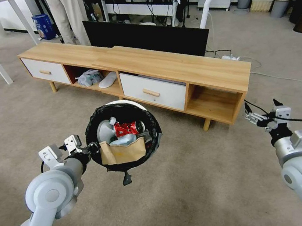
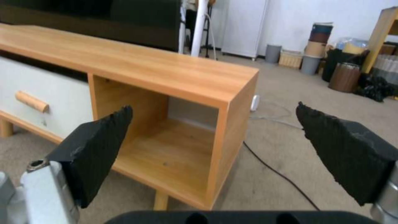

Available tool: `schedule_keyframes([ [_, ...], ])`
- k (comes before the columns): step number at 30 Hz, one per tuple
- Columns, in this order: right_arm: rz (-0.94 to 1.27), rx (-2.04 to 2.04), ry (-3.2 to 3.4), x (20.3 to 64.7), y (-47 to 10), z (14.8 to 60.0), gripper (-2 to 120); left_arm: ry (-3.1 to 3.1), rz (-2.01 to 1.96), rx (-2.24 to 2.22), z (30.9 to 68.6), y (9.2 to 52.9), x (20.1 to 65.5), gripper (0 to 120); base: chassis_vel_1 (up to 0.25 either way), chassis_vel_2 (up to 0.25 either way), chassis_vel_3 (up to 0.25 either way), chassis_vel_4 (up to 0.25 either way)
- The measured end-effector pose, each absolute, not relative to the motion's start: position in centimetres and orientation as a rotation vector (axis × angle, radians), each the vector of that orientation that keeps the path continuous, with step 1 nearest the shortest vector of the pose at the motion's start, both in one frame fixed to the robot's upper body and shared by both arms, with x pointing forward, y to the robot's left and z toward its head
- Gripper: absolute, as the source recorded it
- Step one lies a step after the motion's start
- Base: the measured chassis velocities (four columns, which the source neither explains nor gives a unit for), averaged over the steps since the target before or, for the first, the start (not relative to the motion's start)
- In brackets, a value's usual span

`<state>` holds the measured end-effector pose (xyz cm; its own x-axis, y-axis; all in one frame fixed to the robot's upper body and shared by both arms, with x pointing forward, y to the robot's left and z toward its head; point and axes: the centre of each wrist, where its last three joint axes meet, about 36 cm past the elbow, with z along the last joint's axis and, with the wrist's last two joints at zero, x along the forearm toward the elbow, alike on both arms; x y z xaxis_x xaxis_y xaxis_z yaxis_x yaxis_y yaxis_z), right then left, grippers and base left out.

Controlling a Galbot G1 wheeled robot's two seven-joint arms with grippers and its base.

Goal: Pick up the trash bin and place the garbage on the floor into it.

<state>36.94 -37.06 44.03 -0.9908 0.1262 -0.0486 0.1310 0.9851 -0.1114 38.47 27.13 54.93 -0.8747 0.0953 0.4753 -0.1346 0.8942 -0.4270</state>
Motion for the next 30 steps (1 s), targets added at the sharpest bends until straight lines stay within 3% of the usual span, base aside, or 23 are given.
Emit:
schedule_keyframes([
  [30,-0.115,0.264,3.067,37.2,-36.7,42.5,100,-2.557,0.623,0.025,54.5,27.1,39.0,0,0.0,0.0,0.0,0.0],
])
